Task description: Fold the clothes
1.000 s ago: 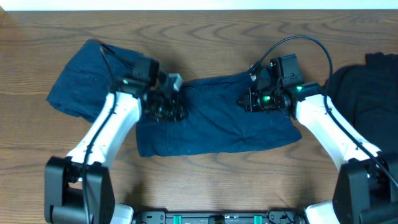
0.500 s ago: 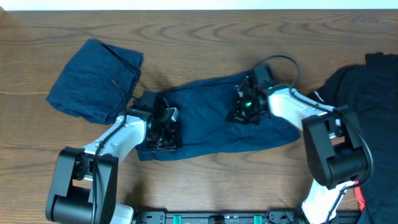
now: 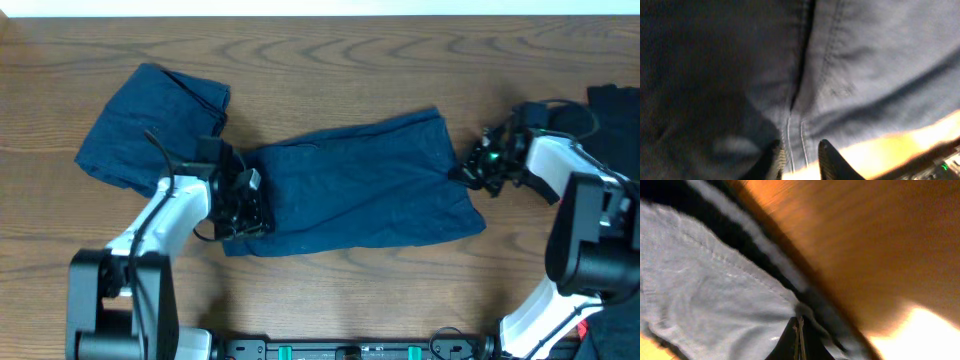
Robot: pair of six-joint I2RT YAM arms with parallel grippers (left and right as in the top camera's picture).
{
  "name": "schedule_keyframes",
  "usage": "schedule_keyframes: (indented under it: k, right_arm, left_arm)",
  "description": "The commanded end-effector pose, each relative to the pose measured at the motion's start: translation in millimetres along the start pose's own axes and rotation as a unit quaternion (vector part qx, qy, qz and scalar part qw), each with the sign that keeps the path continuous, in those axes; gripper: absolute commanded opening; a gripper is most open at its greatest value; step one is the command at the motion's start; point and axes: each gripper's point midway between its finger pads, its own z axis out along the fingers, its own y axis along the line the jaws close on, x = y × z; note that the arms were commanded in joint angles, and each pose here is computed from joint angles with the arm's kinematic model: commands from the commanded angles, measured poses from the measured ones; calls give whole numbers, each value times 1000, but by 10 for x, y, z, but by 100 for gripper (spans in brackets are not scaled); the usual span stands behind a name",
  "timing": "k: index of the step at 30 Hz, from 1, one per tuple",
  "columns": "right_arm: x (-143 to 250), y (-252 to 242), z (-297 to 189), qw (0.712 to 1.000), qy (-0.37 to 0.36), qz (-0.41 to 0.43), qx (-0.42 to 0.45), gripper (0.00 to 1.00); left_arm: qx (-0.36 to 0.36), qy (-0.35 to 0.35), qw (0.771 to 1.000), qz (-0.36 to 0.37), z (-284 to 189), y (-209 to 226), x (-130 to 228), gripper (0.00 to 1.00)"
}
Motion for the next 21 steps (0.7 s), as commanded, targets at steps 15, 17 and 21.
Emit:
schedule_keyframes:
  k: [15, 17, 21]
  right_arm:
    - [823, 1066, -402, 954, -69, -289, 42, 29]
    - [902, 1009, -209, 953, -53, -289, 73, 28]
    - [1062, 879, 185, 953, -5, -285, 107, 4]
  left_arm:
    - [-66, -118, 989, -62, -860, 340, -315, 95]
    - [-56, -106, 990, -75, -785, 468, -353, 98]
    - [-10, -77, 993, -84, -592, 591, -434, 98]
